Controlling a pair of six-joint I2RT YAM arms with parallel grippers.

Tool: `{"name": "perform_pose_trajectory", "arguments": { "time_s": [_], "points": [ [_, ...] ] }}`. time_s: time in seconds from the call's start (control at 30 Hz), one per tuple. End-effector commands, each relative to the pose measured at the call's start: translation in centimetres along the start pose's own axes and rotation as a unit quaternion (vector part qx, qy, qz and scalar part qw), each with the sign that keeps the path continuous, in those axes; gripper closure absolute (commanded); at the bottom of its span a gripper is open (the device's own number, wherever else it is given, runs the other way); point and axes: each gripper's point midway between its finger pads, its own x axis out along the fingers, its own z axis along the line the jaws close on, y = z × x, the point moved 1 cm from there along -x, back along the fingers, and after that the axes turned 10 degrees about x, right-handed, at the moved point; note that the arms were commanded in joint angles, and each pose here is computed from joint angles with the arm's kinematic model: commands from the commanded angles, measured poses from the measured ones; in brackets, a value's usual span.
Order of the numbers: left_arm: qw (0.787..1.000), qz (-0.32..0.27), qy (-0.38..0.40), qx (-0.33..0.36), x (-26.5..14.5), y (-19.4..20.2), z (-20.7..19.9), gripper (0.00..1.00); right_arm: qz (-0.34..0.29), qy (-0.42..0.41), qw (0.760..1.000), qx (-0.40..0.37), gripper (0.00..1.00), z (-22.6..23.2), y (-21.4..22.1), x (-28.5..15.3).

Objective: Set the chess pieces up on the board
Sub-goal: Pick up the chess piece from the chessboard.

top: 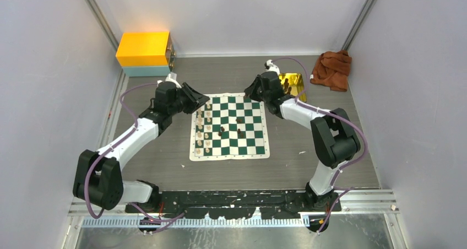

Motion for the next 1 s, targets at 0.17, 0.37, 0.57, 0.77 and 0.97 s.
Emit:
{"name": "perform_pose_trajectory", "arguments": {
  "time_s": [0.17, 0.37, 0.57, 0.77, 0.97],
  "points": [
    [0.996, -0.008, -0.07, 0.062, -0.2, 0.3, 3.6, 0.65, -0.052, 0.167, 0.972, -0.159, 0.99, -6.1, -0.6, 2.1],
    [0.995, -0.004, -0.072, 0.062, 0.1, 0.7, 4.1, 0.66, -0.088, 0.178, 0.96, -0.195, 0.99, -5.9, -1.5, 3.6],
    [0.995, 0.0, -0.076, 0.067, 0.5, 0.9, 4.5, 0.67, -0.109, 0.176, 0.952, -0.225, 0.99, -5.3, -2.1, 4.7],
    [0.994, 0.013, -0.077, 0.069, 0.9, 1.4, 4.9, 0.67, -0.133, 0.168, 0.946, -0.244, 0.99, -4.7, -2.3, 4.8],
    [0.994, 0.008, -0.075, 0.074, 0.7, 1.2, 4.7, 0.67, -0.145, 0.147, 0.944, -0.259, 0.99, -4.5, -1.6, 6.2]
  ]
}}
